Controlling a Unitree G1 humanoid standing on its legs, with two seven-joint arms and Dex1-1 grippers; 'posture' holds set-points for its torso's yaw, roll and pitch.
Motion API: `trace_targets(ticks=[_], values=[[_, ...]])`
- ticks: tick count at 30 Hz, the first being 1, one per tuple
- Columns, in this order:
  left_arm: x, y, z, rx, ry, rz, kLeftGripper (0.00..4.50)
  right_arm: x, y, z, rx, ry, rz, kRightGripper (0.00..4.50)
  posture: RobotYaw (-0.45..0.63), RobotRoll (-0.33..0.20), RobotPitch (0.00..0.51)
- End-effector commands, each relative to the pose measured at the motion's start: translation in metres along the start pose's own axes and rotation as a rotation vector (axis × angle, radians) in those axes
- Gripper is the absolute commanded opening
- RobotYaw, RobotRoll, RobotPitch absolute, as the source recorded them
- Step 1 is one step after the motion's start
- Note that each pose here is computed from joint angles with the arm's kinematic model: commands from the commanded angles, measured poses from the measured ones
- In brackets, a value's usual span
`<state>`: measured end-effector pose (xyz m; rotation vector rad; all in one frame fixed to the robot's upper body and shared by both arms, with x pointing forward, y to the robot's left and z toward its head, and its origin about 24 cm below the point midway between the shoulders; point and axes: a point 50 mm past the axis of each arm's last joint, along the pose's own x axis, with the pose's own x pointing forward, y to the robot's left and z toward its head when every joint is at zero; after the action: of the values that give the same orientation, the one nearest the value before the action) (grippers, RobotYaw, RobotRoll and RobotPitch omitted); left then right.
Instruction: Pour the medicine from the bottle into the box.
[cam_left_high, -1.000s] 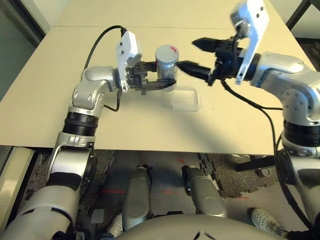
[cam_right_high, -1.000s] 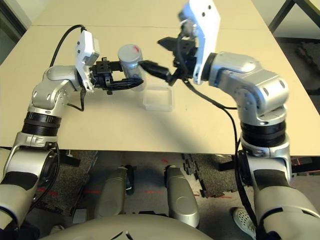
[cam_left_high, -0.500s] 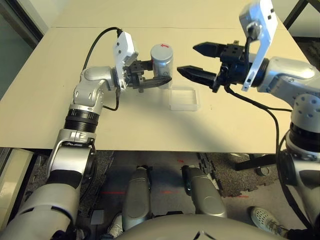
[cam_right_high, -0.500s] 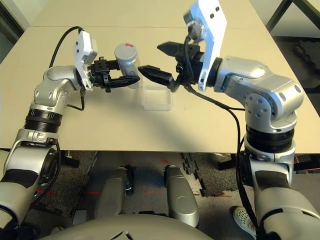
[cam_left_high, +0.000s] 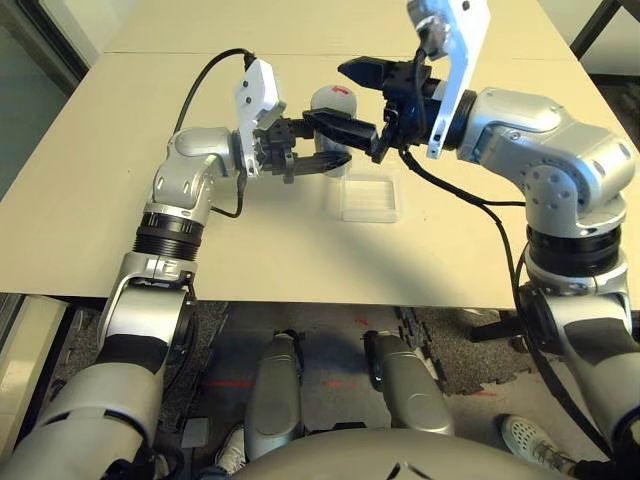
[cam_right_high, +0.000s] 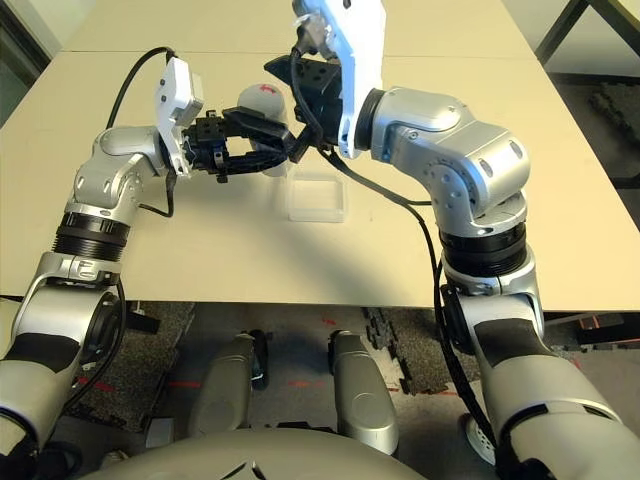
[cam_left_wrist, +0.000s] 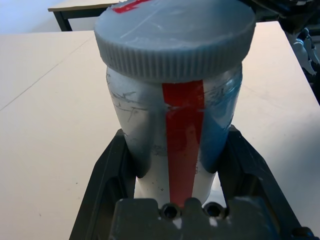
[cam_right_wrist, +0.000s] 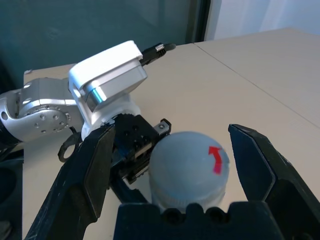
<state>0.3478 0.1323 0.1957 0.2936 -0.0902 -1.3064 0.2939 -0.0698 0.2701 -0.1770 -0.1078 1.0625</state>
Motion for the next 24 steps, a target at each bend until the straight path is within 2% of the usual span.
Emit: trace_targets(ticks=[1, 8, 18, 24], values=[[0.002, -0.003, 0.002, 0.026, 0.017, -0.026, 2.43, 0.002, 0.000, 0.000, -0.017, 0.003, -0.001, 4.50, -0.05, 0.000, 0.164], [0.004, -0.005, 0.003, 0.025, 0.013, -0.033, 2.43, 0.001, -0.007, -0.005, -0.019, 0.013, -0.034, 4.50, -0.05, 0.000, 0.170], [0.004, -0.005, 0.006, 0.031, 0.008, -0.029, 2.43, 0.001, -0.003, -0.010, 0.000, 0.032, -0.011, 4.50, -0.05, 0.000, 0.173], [0.003, -0.003, 0.008, 0.035, 0.008, -0.024, 2.43, -0.004, -0.011, -0.016, 0.008, 0.041, -0.061, 4.50, -0.04, 0.000, 0.177]])
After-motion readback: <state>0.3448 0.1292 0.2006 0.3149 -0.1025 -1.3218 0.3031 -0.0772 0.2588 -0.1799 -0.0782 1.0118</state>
